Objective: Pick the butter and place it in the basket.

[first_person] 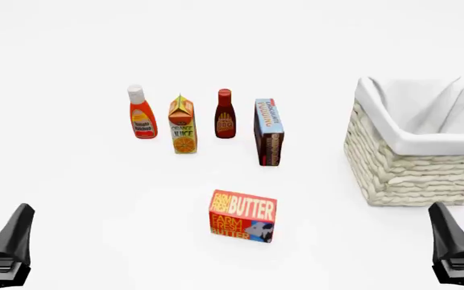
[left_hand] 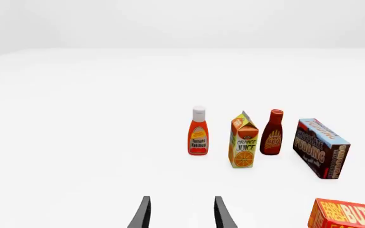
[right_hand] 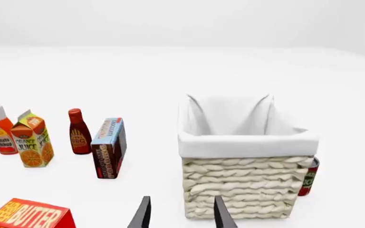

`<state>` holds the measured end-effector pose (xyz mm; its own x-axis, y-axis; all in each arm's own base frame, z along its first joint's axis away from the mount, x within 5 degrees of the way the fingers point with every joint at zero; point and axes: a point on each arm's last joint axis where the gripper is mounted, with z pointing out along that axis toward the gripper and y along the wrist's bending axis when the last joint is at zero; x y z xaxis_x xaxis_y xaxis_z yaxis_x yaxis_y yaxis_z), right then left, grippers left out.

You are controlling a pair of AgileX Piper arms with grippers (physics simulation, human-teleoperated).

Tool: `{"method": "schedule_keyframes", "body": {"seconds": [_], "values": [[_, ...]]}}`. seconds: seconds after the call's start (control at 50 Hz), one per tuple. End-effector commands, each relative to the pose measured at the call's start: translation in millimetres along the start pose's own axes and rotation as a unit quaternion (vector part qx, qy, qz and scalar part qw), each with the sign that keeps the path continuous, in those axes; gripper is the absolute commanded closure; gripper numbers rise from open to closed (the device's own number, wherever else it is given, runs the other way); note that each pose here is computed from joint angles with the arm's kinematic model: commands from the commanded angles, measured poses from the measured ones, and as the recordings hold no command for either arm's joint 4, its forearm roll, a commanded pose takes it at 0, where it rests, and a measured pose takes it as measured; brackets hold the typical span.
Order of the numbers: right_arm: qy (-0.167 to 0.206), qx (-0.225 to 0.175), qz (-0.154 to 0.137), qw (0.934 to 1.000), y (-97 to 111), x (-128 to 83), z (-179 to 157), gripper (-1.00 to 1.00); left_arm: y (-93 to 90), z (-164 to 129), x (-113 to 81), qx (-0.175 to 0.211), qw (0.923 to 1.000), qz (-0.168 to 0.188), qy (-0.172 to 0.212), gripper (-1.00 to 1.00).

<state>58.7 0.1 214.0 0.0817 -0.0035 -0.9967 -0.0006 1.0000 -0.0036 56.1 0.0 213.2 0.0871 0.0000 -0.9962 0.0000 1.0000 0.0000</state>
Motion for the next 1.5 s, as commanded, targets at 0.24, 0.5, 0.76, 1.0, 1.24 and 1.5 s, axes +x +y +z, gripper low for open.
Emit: {"method": "schedule_keyframes", "body": {"seconds": [0.24, 0.5, 0.76, 1.0, 1.24, 1.5], "values": [[0.001, -0.013, -0.025, 0.9996, 1.9, -16.1, 15.0, -1.0, 0.0, 0.0, 0.0, 0.0, 1.0, 0.0, 0.0, -1.0], [-0.011, -0.051, -0.041, 0.9978, 7.6, -45.0, 20.5, -1.0, 0.0, 0.0, 0.0, 0.0, 1.0, 0.0, 0.0, -1.0], [-0.033, -0.084, -0.064, 0.9939, 15.0, -72.1, 34.6, -1.0, 0.0, 0.0, 0.0, 0.0, 1.0, 0.0, 0.0, -1.0], [-0.043, -0.12, -0.094, 0.9874, 24.9, -83.3, 46.8, -1.0, 0.0, 0.0, 0.0, 0.0, 1.0, 0.0, 0.0, -1.0], [-0.045, -0.171, -0.131, 0.9755, 39.4, -90.0, 56.0, -1.0, 0.0, 0.0, 0.0, 0.0, 1.0, 0.0, 0.0, -1.0], [-0.049, -0.2, -0.179, 0.9621, 54.7, -91.8, 73.7, -1.0, 0.0, 0.0, 0.0, 0.0, 1.0, 0.0, 0.0, -1.0]]}}
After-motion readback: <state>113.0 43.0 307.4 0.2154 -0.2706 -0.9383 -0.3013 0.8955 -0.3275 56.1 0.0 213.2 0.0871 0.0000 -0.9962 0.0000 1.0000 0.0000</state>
